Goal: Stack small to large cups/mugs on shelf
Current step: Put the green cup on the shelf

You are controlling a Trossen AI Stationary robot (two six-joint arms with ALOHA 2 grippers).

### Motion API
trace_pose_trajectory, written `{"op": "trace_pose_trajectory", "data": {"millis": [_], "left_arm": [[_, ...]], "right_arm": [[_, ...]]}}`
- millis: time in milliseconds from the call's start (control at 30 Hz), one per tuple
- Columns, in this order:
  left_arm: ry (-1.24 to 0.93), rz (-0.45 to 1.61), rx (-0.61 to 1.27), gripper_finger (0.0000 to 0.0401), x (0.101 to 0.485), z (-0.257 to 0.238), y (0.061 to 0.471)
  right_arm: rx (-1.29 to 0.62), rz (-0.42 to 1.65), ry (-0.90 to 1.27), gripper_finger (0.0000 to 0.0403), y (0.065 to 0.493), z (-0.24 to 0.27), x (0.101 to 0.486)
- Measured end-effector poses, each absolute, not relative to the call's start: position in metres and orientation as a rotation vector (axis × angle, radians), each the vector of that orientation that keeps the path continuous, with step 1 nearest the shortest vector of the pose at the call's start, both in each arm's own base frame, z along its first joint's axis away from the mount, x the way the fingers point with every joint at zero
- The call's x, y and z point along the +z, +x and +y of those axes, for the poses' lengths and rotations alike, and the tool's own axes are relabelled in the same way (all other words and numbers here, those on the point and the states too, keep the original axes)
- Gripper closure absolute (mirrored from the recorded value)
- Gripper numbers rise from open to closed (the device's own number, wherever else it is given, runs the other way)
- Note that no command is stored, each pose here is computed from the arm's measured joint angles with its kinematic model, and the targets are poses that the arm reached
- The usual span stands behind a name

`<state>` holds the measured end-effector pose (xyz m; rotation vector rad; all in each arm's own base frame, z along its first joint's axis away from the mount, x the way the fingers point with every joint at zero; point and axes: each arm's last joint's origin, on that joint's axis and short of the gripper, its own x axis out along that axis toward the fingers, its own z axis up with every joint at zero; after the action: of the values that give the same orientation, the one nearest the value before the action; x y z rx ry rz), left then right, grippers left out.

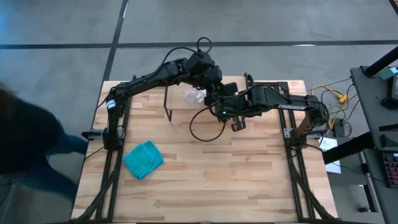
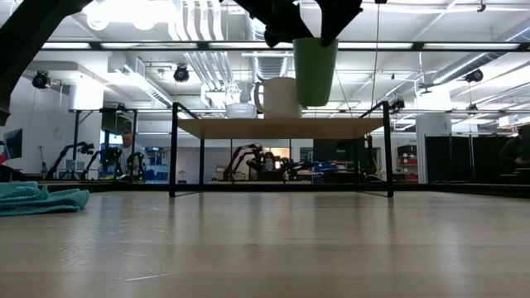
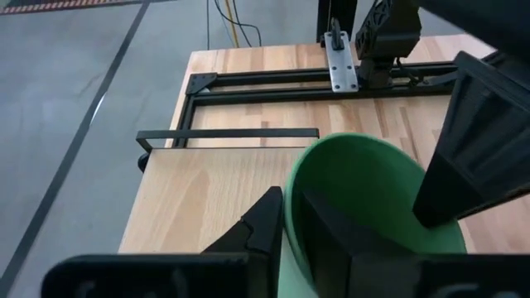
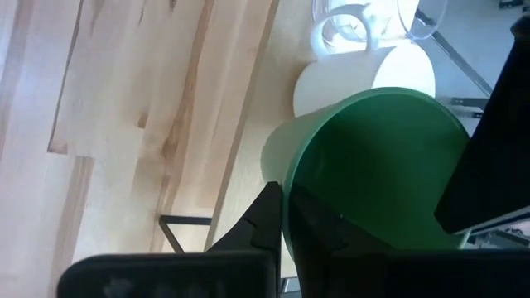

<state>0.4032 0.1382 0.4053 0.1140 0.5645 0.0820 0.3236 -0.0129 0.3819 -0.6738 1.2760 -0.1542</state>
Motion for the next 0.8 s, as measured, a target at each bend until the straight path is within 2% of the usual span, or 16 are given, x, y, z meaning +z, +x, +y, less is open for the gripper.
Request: {"op": "trace_pose_trajectory", "data": {"millis": [367, 800], "left_arm": [[0.132, 0.499, 0.076, 0.0337, 0.429, 0.131, 0.39], [0.209, 0.414, 0.321, 0.0335, 0.484, 0.119, 0.334]], "right_arm": [[-0.209, 1.335, -0.615, 0.0395, 0.314, -0.014, 0.382], [-0.318, 1.369, -0.483, 0.0395, 0.307, -0.032, 0.383]]}}
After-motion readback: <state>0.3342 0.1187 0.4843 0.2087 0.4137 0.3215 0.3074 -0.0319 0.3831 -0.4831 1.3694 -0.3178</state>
